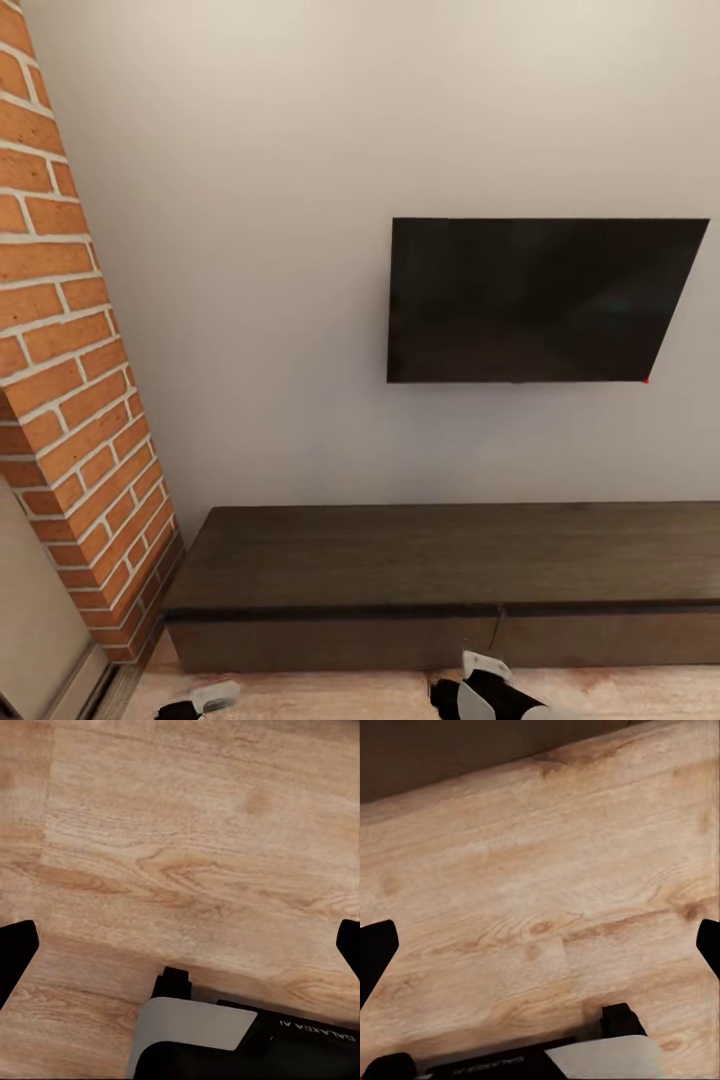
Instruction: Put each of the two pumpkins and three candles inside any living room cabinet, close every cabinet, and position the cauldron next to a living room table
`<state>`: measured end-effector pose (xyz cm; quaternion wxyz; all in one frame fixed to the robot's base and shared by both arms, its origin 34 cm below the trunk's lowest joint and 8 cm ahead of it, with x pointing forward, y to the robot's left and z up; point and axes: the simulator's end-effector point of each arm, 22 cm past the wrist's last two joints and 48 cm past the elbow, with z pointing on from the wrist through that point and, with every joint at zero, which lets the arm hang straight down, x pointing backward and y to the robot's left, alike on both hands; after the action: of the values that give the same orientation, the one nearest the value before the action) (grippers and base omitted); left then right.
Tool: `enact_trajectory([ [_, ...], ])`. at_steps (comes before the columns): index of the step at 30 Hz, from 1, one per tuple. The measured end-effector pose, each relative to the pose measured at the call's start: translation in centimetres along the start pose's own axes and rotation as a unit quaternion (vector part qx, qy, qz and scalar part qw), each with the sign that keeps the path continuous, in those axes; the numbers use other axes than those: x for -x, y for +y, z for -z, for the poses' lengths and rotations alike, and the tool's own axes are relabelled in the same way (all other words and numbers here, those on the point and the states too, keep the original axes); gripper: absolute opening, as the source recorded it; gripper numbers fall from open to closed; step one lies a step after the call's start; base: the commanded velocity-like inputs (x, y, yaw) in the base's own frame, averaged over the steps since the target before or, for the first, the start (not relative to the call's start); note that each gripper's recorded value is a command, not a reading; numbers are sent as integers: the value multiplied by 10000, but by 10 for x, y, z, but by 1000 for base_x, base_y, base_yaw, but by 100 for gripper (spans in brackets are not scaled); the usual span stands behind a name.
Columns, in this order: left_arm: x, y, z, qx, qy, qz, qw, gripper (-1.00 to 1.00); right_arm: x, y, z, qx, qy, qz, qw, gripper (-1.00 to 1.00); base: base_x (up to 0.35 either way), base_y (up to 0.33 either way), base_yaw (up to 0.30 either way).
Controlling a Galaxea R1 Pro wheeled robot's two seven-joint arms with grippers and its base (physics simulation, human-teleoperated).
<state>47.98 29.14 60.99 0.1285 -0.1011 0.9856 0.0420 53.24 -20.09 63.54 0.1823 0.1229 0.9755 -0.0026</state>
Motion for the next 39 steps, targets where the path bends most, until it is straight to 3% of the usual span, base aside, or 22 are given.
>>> enact_trajectory([
  [5, -33, 9, -2, 117, 33, 31, 9999, 100, -36, -18, 0, -134, 117, -36, 9998, 100, 0, 0, 0],
  [15, -121, 31, 1, 274, 422, -61, 9987, 100, -101, -52, 6, -404, 95, -154, 9990, 100, 0, 0, 0],
  [21, -160, 46, 4, 368, 430, -53, 9984, 100, -126, -66, 11, -527, 91, -171, 9984, 100, 0, 0, 0],
  [25, -169, 55, 4, 423, 346, -15, 9985, 100, -129, -70, 11, -551, 93, -177, 9983, 100, 0, 0, 0],
  [31, -178, 98, 5, 696, 361, -23, 9969, 100, -127, -69, 11, -536, 61, -173, 9984, 100, 0, 0, 0],
  [39, -180, 101, 5, 700, 368, -15, 9969, 100, -127, -71, 11, -554, 64, -143, 9983, 100, 0, 0, 0],
])
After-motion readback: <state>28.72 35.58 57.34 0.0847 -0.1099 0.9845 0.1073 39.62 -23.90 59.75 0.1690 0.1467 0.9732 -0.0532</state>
